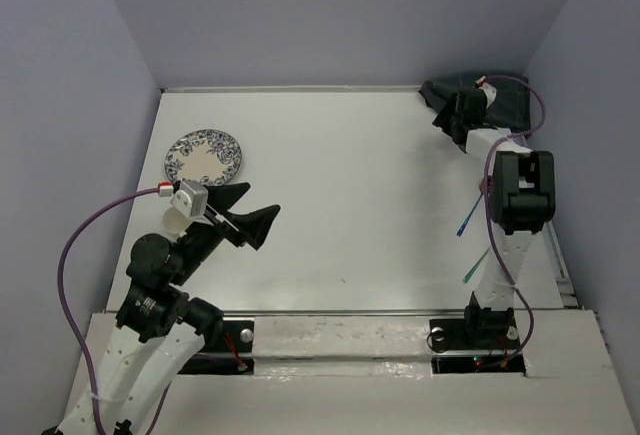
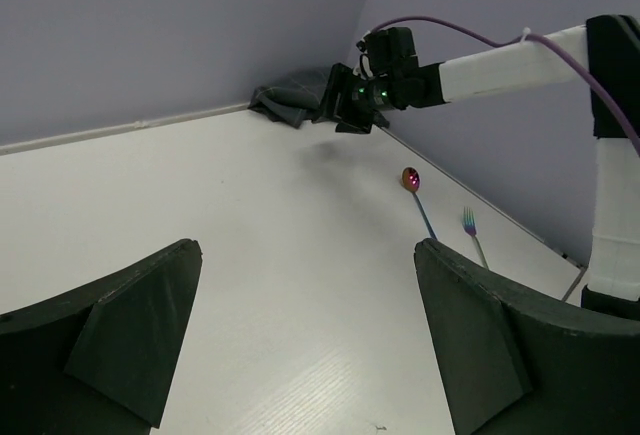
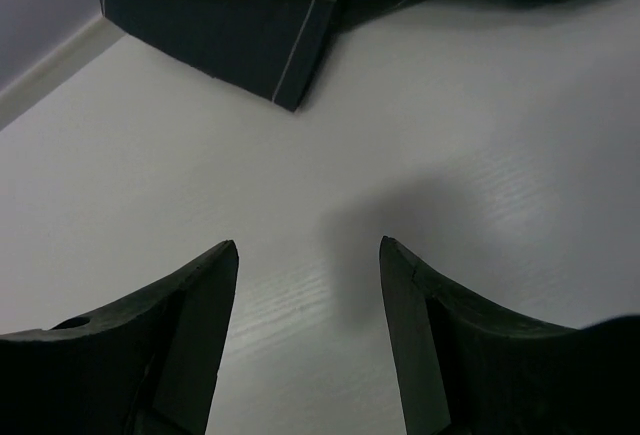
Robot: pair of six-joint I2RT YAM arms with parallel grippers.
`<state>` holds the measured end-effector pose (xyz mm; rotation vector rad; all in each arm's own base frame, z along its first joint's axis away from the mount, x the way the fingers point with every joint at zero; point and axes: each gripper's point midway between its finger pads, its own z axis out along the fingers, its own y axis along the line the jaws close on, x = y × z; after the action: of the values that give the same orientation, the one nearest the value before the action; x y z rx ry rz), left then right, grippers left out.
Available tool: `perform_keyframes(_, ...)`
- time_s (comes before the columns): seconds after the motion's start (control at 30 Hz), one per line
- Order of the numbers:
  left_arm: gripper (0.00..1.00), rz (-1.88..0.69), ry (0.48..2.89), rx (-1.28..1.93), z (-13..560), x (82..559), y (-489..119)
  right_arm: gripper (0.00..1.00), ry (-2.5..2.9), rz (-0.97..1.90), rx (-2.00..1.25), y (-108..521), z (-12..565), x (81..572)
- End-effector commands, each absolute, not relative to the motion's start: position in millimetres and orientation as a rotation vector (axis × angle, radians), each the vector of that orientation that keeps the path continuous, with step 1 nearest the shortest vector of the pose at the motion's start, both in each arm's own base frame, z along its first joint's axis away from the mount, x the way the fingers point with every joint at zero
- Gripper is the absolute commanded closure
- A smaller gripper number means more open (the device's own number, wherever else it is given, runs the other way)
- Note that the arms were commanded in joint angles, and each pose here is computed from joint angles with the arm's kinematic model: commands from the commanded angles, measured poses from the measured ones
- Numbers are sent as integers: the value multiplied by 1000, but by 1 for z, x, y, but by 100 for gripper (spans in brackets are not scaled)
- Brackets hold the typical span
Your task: Set the dinner table for one person
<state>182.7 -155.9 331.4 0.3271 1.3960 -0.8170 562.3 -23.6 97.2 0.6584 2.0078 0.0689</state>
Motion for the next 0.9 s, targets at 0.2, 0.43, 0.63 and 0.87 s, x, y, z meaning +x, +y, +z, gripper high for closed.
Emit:
perform_keyframes(0.2, 1, -789, 1346, 329, 351, 183, -152, 38, 1999, 74, 691, -21, 99, 640)
perform_keyframes(0.43, 1, -788, 1357, 329, 349, 185, -153, 44, 1993, 70, 857, -26, 67, 645)
perform_keyframes(0.63, 1, -789, 1362, 331, 348, 186, -154, 45, 1981, 129, 944, -30, 51, 654)
perform_keyframes(0.87, 1, -784, 1367, 334, 347, 187, -155, 50, 1973, 160, 1046, -39, 26, 658)
